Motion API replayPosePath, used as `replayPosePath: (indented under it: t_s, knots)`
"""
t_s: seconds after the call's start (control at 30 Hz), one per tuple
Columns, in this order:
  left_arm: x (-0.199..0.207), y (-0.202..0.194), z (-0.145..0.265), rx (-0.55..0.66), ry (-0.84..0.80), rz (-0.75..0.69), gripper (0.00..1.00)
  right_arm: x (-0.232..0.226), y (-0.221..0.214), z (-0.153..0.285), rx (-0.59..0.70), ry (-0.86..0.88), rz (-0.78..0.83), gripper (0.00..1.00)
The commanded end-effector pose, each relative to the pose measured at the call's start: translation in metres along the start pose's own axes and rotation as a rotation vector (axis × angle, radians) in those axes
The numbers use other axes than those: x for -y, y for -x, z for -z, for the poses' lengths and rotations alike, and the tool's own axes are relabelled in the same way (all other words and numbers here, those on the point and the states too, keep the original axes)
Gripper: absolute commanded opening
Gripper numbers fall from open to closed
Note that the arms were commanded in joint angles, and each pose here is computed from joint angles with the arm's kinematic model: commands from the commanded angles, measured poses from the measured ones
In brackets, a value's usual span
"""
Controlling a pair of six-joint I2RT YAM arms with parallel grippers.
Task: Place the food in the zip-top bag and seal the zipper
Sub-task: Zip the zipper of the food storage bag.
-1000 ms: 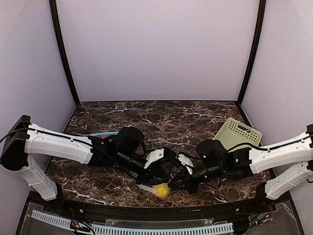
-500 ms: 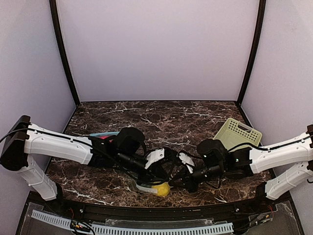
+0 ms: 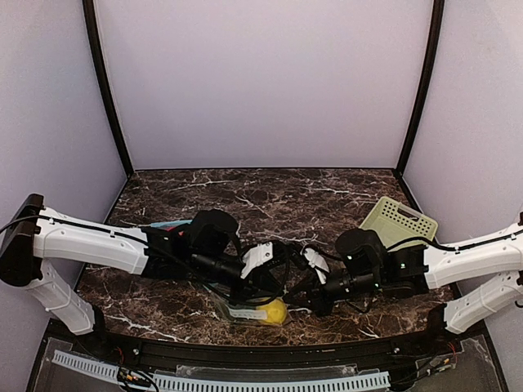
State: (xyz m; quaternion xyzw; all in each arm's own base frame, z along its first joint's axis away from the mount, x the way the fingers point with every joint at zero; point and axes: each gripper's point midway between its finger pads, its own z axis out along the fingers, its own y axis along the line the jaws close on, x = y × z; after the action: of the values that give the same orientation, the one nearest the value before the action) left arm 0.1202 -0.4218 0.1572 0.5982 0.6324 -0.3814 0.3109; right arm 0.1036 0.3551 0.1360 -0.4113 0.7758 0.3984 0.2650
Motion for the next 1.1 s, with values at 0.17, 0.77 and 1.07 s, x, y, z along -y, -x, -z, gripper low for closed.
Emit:
replayPosePath:
  t_s: [0.17, 0.77, 1.07]
  knots:
    - [0.009, -0.037, 0.019, -0.145, -0.017, 0.079, 0.01, 0.03, -0.021, 0.012, -0.089, -0.152, -0.012, 0.0]
    - [0.004, -0.047, 0.03, -0.185, 0.0, 0.141, 0.01, 0.064, -0.024, 0.03, -0.125, -0.379, -0.072, 0.0]
    - [0.002, -0.06, 0.037, -0.199, 0.029, 0.179, 0.01, 0.084, -0.024, 0.038, -0.127, -0.483, -0.143, 0.0]
